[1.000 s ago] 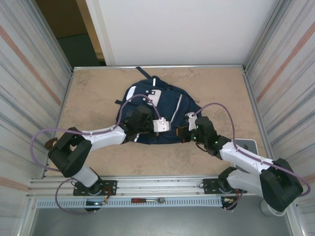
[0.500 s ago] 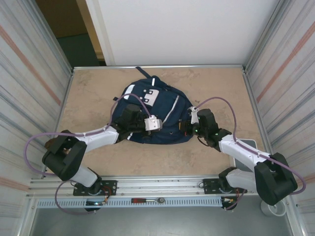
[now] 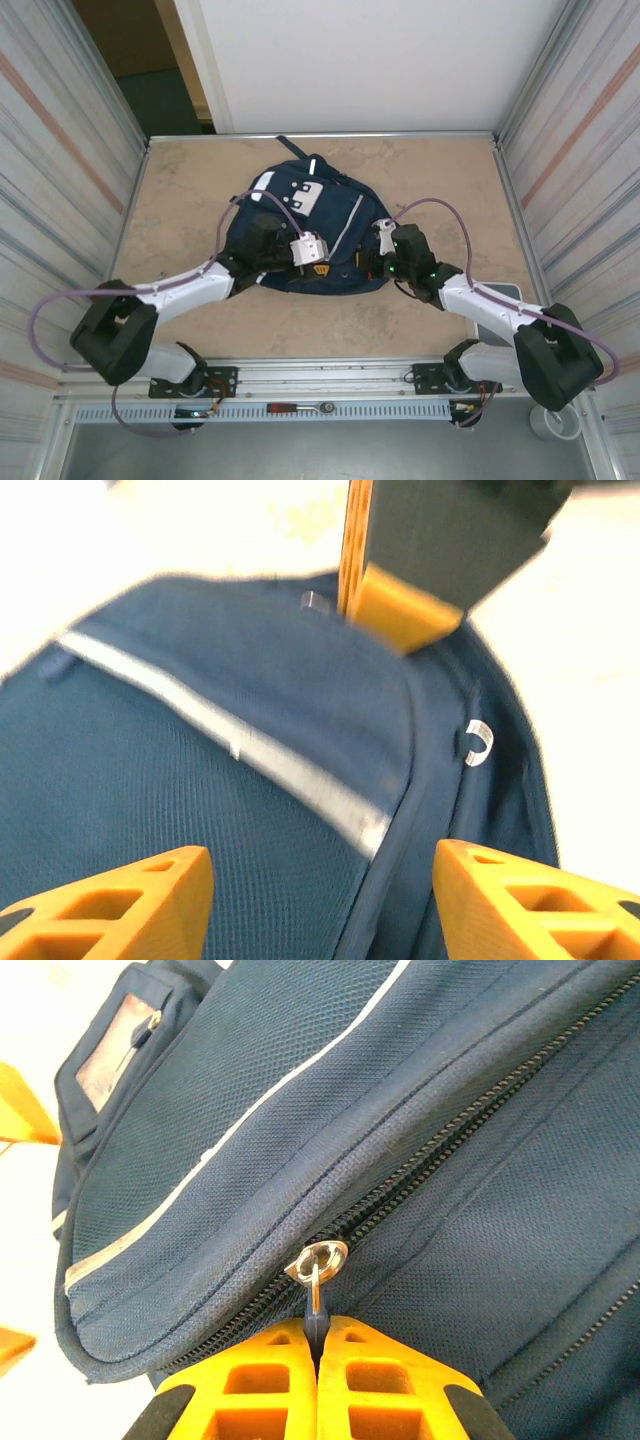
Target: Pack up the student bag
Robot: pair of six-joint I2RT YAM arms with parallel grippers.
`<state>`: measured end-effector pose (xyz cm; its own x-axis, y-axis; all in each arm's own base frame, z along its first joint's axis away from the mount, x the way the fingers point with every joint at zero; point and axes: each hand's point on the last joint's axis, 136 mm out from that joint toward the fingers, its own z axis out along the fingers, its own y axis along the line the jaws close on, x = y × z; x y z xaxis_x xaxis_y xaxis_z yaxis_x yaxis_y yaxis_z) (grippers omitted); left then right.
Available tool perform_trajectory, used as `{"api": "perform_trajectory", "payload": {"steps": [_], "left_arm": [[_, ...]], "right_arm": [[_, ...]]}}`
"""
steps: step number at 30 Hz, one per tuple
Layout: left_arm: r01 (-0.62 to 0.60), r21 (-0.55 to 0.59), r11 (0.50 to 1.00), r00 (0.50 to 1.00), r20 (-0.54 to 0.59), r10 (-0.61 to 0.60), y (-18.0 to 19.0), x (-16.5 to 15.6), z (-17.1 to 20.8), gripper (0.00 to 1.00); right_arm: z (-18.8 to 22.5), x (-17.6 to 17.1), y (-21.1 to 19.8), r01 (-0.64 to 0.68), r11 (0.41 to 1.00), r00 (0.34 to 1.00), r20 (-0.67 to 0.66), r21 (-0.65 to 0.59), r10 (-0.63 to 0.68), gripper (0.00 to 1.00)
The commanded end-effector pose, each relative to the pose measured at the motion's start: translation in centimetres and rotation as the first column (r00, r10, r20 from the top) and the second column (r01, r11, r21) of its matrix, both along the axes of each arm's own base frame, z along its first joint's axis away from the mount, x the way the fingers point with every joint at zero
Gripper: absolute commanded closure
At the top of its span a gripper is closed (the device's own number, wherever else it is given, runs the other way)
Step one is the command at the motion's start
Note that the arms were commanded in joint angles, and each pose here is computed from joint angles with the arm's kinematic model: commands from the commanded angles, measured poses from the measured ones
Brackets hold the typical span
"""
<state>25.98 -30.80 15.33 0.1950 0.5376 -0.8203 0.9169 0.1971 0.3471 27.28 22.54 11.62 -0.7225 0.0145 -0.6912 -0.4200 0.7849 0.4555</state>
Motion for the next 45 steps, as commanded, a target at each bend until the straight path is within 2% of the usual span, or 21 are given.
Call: {"api": "perform_trajectory", "payload": {"steps": [1, 6, 17, 19, 24, 27, 34, 37, 42, 45], "left_arm": [[-0.035, 0.023, 0.999, 0.998, 0.049, 0.034, -0.2, -0.9, 1.0, 0.31], [0.0, 0.114, 0.994, 0.994, 0.104, -0.012, -1.4, -1.9, -0.1, 0.31], [-0.047, 0.112, 0.993, 0.994, 0.107, 0.035, -0.3, -0.2, -1.6, 0.48], [-0.05, 0.113, 0.992, 0.994, 0.101, 0.038, -0.2, 0.1, -1.8, 0.55], [-0.066, 0.092, 0.994, 0.996, 0.073, 0.059, 0.7, 0.6, -1.8, 0.85], [-0.078, 0.058, 0.995, 0.994, 0.075, 0.074, 1.5, 0.7, -1.2, 0.9], [-0.147, -0.046, 0.988, 0.986, 0.069, 0.15, 4.6, 1.2, 0.0, 0.91], [-0.171, -0.074, 0.982, 0.982, 0.063, 0.176, 5.5, 1.3, 0.0, 0.9], [-0.163, -0.076, 0.984, 0.986, 0.014, 0.165, 5.4, 0.8, -0.2, 0.81], [-0.153, -0.08, 0.985, 0.988, -0.008, 0.153, 5.3, 0.4, -0.3, 0.7]], "right_arm": [[3.6, 0.6, 2.4, -0.05, 0.995, 0.995, 0.09, 0.081, 0.043, 1.0], [4.6, -0.3, 4.1, -0.114, 0.988, 0.987, 0.125, 0.104, 0.1, 1.0], [5.1, -1.4, 5.1, -0.158, 0.979, 0.98, 0.142, 0.128, 0.139, 1.0], [5.2, -1.4, 5.1, -0.158, 0.979, 0.98, 0.144, 0.128, 0.139, 1.0], [4.1, -1.0, 3.9, -0.116, 0.991, 0.985, 0.134, 0.07, 0.106, 1.0], [3.0, 0.0, 2.1, -0.051, 0.998, 0.994, 0.098, 0.032, 0.047, 1.0], [0.4, 3.1, -2.7, 0.114, 0.993, 0.991, -0.066, -0.02, -0.115, 1.0], [0.7, 3.5, -1.6, 0.089, 0.996, 0.993, -0.076, 0.014, -0.088, 1.0], [1.5, 3.0, 1.2, 0.014, 0.999, 0.999, -0.042, 0.032, -0.012, 1.0], [1.6, 2.7, 2.1, -0.013, 0.999, 0.999, -0.03, 0.036, 0.014, 1.0]]}}
